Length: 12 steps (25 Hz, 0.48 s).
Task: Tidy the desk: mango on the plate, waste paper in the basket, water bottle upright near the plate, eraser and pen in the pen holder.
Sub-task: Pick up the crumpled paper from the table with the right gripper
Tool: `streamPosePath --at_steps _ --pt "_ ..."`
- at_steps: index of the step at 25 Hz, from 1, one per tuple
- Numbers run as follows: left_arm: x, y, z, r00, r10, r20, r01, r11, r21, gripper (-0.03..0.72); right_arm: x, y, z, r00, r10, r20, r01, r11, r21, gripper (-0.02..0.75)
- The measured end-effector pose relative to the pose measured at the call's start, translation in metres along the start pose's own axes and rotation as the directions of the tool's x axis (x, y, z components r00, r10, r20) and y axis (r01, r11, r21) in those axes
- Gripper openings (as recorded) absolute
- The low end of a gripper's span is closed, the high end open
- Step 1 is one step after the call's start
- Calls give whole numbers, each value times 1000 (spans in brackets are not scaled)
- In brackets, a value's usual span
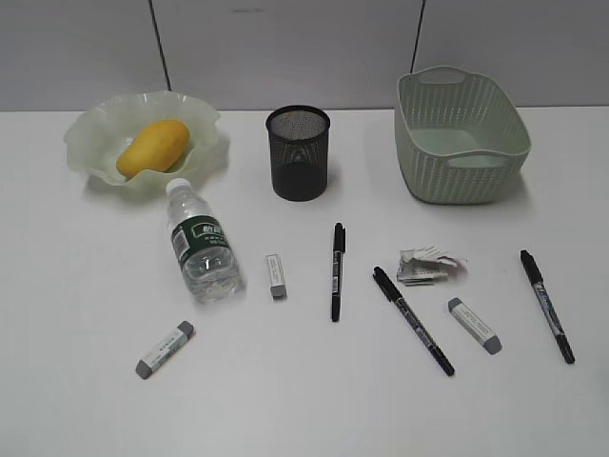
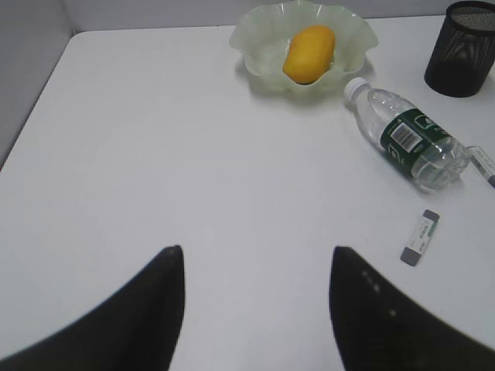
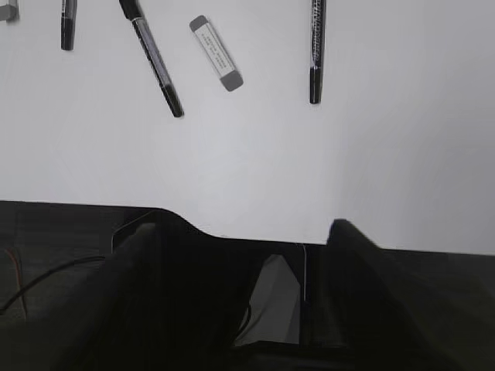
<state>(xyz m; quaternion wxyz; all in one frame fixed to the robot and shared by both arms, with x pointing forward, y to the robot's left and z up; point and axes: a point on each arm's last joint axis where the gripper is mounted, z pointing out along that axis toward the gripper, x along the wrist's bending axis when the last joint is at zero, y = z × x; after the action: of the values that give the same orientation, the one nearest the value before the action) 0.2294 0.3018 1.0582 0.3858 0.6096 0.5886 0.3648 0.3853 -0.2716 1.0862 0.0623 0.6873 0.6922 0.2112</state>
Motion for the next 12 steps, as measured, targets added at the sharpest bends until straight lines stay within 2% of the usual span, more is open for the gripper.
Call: streamPosePath --at_steps 4,7,12 --pt "0 0 0 1000 0 0 0 1000 0 449 6 38 13 999 40 -29 -39 998 57 596" --pt "1 0 0 1000 4 -8 -4 1000 0 440 17 62 30 996 82 -42 -79 993 84 608" --pt "0 0 0 1000 0 0 0 1000 -1 426 57 92 70 996 78 -40 -71 986 152 608"
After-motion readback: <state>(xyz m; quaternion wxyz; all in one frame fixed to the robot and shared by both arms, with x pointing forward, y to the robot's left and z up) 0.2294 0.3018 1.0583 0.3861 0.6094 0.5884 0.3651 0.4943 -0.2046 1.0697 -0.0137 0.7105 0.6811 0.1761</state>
